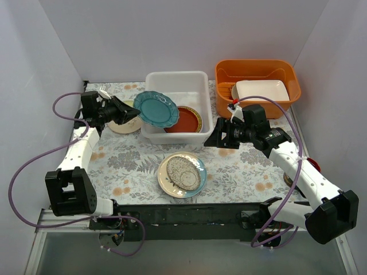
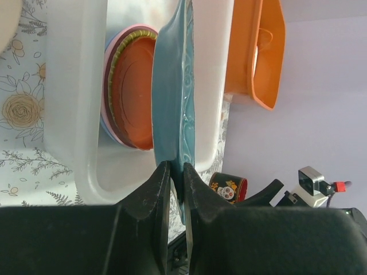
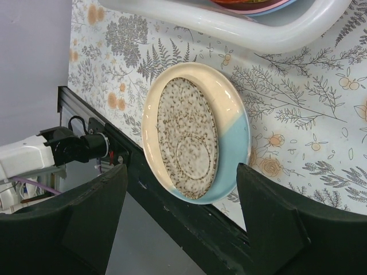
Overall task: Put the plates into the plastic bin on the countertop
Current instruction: Place the plate in the plastic bin.
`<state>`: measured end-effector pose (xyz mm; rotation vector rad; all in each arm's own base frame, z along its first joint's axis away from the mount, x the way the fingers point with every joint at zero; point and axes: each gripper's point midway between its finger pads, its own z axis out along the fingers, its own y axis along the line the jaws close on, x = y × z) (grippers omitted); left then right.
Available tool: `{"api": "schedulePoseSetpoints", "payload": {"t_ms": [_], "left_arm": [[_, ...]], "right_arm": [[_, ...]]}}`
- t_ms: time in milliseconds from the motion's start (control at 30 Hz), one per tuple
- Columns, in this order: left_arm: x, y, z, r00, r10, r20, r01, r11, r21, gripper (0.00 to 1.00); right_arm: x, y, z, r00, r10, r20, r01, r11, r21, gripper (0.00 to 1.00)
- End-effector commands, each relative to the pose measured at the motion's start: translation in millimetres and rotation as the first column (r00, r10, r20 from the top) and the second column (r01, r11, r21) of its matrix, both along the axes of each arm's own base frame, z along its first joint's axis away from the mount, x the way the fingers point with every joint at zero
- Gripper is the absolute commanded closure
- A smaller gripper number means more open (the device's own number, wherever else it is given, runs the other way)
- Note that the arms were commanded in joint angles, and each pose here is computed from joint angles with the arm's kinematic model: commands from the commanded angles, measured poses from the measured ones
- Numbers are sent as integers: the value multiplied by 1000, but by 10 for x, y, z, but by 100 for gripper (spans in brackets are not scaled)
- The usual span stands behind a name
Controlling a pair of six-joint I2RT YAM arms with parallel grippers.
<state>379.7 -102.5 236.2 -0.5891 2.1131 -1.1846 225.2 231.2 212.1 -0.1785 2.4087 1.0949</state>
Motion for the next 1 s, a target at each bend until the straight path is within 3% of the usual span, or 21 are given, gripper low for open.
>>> {"api": "schedulePoseSetpoints", "payload": {"t_ms": [0, 967], "left_arm": [[116, -139, 429, 985, -43, 167, 45, 999, -8, 100], [451, -985, -130, 983, -167, 72, 169, 986, -14, 100]], "right_arm": [[54, 11, 12, 999, 9, 38, -9, 1000, 7, 16], [112, -82, -70, 1000, -11, 22, 11, 1000, 0, 16]]}}
